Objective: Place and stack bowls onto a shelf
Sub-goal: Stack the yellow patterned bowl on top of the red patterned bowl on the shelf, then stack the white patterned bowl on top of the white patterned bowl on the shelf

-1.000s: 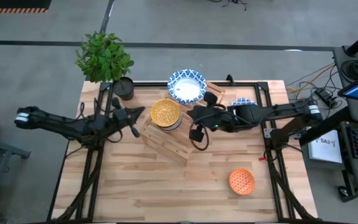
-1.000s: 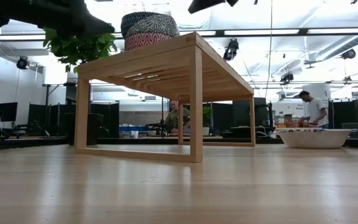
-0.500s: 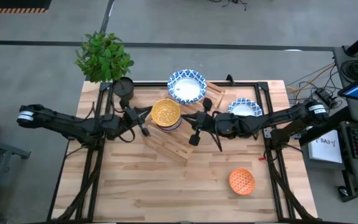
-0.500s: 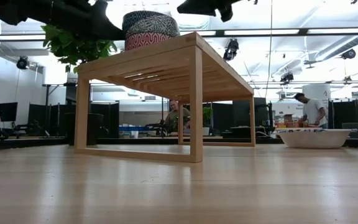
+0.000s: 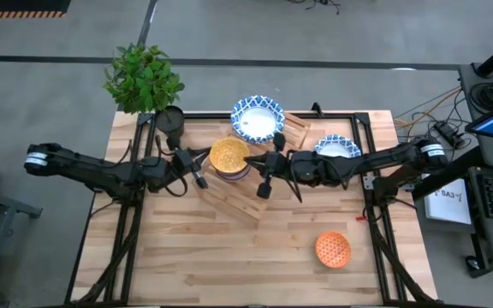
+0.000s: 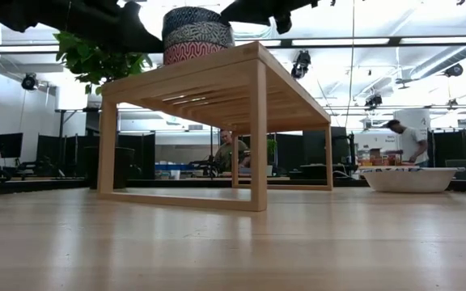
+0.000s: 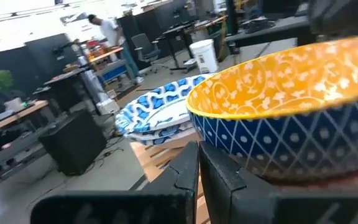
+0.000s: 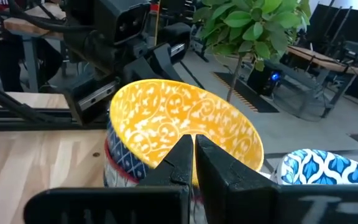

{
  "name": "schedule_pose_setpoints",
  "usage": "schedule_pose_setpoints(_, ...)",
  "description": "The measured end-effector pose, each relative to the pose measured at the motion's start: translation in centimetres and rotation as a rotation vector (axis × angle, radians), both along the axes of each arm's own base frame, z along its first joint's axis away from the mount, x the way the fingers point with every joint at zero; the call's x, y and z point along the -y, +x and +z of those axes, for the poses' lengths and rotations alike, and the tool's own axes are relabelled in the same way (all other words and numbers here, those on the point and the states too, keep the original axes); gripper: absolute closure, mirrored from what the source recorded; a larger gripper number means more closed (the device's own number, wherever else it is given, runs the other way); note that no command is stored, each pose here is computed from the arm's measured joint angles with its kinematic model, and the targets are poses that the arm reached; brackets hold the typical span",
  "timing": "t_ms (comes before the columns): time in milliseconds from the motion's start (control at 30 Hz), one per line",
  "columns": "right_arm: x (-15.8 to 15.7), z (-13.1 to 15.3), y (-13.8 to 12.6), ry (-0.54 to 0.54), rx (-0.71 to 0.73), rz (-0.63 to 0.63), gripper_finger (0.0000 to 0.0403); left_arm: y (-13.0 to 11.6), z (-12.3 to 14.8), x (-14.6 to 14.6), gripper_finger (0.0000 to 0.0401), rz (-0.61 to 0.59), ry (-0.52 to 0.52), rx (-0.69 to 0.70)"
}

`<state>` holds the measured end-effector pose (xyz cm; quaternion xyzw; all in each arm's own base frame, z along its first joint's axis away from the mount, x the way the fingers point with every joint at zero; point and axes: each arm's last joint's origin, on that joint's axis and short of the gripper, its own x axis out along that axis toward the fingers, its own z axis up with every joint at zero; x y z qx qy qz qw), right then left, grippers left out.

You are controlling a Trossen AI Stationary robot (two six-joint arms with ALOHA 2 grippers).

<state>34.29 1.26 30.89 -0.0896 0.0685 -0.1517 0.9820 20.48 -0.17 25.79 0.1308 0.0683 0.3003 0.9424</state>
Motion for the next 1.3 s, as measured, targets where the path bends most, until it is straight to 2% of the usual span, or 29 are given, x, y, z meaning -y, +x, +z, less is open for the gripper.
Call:
schedule_pose_setpoints(167,0.3,-0.3,0.4,-0.001,-0.009,-0.009,0.0394,0.1,0.0,0.2,0.0401,-0.089,0.002,-0.002)
schedule_pose_setpoints(433,0.3,-0.1,0.3,-0.014,-0.002,-0.010,0.0394,0.1,-0.3,0.2,0.0401,-0.087,0.002,-0.034)
schedule_pose_setpoints(500,0.3,0.1,0.3,-0.013,0.003,-0.010,0.0394,0.0,-0.4,0.2,0.0401,-0.076,0.004,-0.058)
schedule_pose_setpoints(633,0.2,0.2,0.3,-0.010,0.006,0.003,0.0394,-0.6,-0.7,-0.1,0.0401,0.021,0.015,-0.107)
schedule_pose_setpoints(767,0.2,-0.1,0.3,0.012,-0.017,0.007,0.0394,-1.6,-0.5,0.0,0.0401,0.022,-0.014,-0.117)
schedule_pose_setpoints(867,0.2,-0.3,0.3,0.024,-0.042,0.005,0.0394,-2.6,0.4,0.3,0.0401,-0.032,-0.037,-0.060)
schedule_pose_setpoints(967,0.1,0.0,0.0,0.024,-0.042,0.009,0.0394,-3.4,1.2,0.9,0.0401,-0.154,-0.054,-0.008)
schedule_pose_setpoints(1133,-0.6,2.9,-1.7,0.044,-0.001,0.034,0.0394,-4.3,2.2,1.3,0.0401,-0.338,-0.071,0.054)
schedule_pose_setpoints(1300,-0.5,4.0,-4.0,0.252,-0.132,-0.020,0.0394,-4.5,2.3,1.4,0.0401,-0.365,-0.073,0.064)
